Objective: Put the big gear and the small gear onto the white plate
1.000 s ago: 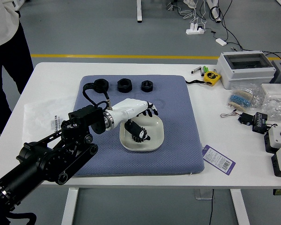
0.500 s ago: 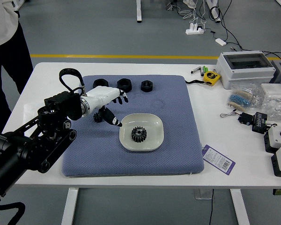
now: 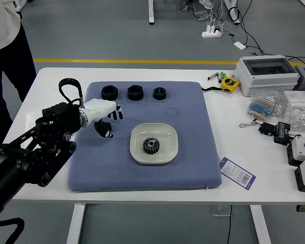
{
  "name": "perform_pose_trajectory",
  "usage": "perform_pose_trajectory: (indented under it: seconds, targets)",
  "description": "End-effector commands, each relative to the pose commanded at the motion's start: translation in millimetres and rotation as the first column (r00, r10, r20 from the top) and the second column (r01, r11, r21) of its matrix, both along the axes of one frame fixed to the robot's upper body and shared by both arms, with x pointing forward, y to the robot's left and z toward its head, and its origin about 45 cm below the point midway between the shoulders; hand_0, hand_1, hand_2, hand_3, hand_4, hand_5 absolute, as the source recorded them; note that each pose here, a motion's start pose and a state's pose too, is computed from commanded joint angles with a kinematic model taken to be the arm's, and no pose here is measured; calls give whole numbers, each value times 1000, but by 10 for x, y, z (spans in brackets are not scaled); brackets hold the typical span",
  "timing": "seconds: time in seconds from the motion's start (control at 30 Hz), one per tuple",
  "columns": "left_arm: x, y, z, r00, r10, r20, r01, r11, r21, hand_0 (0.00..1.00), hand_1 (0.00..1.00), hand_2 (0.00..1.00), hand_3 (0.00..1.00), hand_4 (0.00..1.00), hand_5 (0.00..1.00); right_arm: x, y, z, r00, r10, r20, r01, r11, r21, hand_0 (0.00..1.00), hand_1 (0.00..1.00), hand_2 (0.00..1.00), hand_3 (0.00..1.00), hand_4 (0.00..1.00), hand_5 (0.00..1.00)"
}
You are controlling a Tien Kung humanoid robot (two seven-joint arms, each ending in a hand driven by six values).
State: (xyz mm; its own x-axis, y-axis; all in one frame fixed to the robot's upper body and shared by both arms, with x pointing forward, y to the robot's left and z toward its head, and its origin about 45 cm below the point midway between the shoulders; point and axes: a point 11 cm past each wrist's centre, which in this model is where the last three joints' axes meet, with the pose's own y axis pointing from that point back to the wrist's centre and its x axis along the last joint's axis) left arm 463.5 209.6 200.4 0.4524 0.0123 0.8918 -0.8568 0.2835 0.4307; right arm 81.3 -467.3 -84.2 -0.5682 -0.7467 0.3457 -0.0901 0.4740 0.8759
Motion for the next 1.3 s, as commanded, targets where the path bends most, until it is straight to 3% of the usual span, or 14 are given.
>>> perform_pose_trajectory:
  seconds: [0.3, 0.33, 0.53, 0.93, 0.97, 1.13, 1.17, 1.3]
  targets:
    - [33, 61, -66, 1000, 18, -10, -18, 1000, 11, 460, 588, 615, 614, 802, 2, 18, 1, 4, 1000, 0, 3, 0, 1000, -1, 652, 658, 729, 576, 837, 680]
    - [35, 63, -68, 1000, 18, -10, -18, 1000, 12, 450, 558, 581, 591, 742, 2, 20, 1, 4, 1000, 1, 3, -1, 1000, -1, 652, 658, 729, 575, 836, 680]
    - [50, 104, -89, 999, 26, -18, -26, 999, 26, 448, 551, 572, 571, 710, 2, 27, -1, 6, 1000, 0, 5, 0, 1000, -2, 652, 658, 729, 575, 836, 680]
    - [57, 144, -120, 999, 38, -32, -36, 999, 34, 446, 555, 570, 561, 687, 2, 33, -4, 9, 1000, -1, 8, 1, 1000, -3, 654, 659, 729, 575, 836, 681]
    - [57, 147, -122, 999, 38, -32, -37, 999, 34, 419, 521, 541, 538, 607, 2, 33, -4, 9, 1000, -1, 8, 1, 1000, -3, 653, 658, 729, 575, 836, 680]
    - [54, 174, -141, 998, 46, -41, -45, 998, 39, 419, 521, 541, 538, 607, 2, 36, -4, 10, 1000, -2, 9, 2, 1000, -4, 653, 658, 729, 575, 836, 680]
    - [51, 176, -146, 998, 47, -43, -45, 998, 40, 378, 476, 512, 522, 537, 2, 37, -4, 10, 1000, -2, 9, 2, 1000, -4, 652, 658, 729, 575, 836, 681]
    - [43, 175, -156, 998, 47, -48, -45, 998, 42, 378, 476, 512, 522, 537, 2, 38, -4, 10, 1000, -2, 9, 2, 1000, -4, 652, 658, 729, 575, 836, 681]
